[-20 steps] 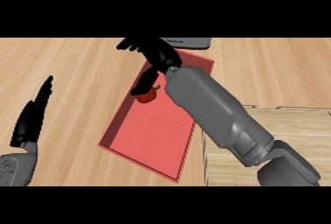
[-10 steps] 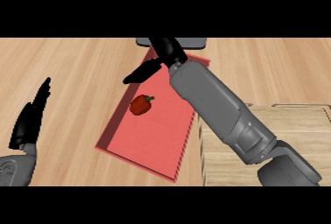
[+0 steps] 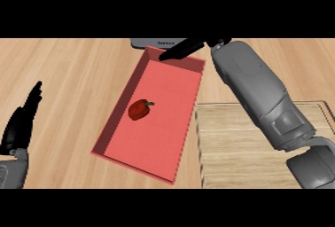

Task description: Pick the bell pepper from the tray and place it in the cardboard box

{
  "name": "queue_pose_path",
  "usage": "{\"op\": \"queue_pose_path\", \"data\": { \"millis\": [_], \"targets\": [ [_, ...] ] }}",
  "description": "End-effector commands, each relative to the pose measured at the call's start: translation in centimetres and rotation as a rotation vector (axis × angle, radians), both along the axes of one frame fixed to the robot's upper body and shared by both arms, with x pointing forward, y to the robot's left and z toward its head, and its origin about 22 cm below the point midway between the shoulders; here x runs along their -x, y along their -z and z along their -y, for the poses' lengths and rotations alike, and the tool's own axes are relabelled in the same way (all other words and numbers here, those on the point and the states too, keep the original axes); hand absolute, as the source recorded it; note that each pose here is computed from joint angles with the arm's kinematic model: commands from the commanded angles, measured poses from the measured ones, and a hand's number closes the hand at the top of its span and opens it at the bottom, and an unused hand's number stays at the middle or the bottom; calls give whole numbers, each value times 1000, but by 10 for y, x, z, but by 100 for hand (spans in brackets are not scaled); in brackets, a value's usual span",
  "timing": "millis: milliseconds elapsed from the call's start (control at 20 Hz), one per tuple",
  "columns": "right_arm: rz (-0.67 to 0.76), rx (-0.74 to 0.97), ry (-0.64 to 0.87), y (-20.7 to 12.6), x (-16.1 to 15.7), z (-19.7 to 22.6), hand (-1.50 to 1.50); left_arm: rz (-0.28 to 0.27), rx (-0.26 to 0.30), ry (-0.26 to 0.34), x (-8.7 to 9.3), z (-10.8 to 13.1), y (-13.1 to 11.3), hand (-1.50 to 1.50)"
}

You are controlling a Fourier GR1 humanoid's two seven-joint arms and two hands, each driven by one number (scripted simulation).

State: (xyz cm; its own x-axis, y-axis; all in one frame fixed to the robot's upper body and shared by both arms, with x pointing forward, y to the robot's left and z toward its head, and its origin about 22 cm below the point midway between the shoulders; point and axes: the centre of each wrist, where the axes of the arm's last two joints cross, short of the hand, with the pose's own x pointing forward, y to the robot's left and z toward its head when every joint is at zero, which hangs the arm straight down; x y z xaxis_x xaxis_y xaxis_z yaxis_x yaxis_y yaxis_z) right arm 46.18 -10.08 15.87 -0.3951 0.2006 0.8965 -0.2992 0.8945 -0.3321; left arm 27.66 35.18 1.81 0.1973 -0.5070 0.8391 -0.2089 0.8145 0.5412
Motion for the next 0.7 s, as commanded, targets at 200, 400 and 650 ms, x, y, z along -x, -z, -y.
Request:
{"op": "queue_pose_path", "data": {
  "millis": [200,400,650],
  "targets": [
    [-5,-12,89,-19,-15,130,-150,5,7,2,4,6,-2,0],
    [-6,18,89,-2,-7,177,-150,15,-20,2,10,-1,7,0],
    [-12,113,34,6,1,214,-150,22,6,13,3,0,9,0]
  ]
}}
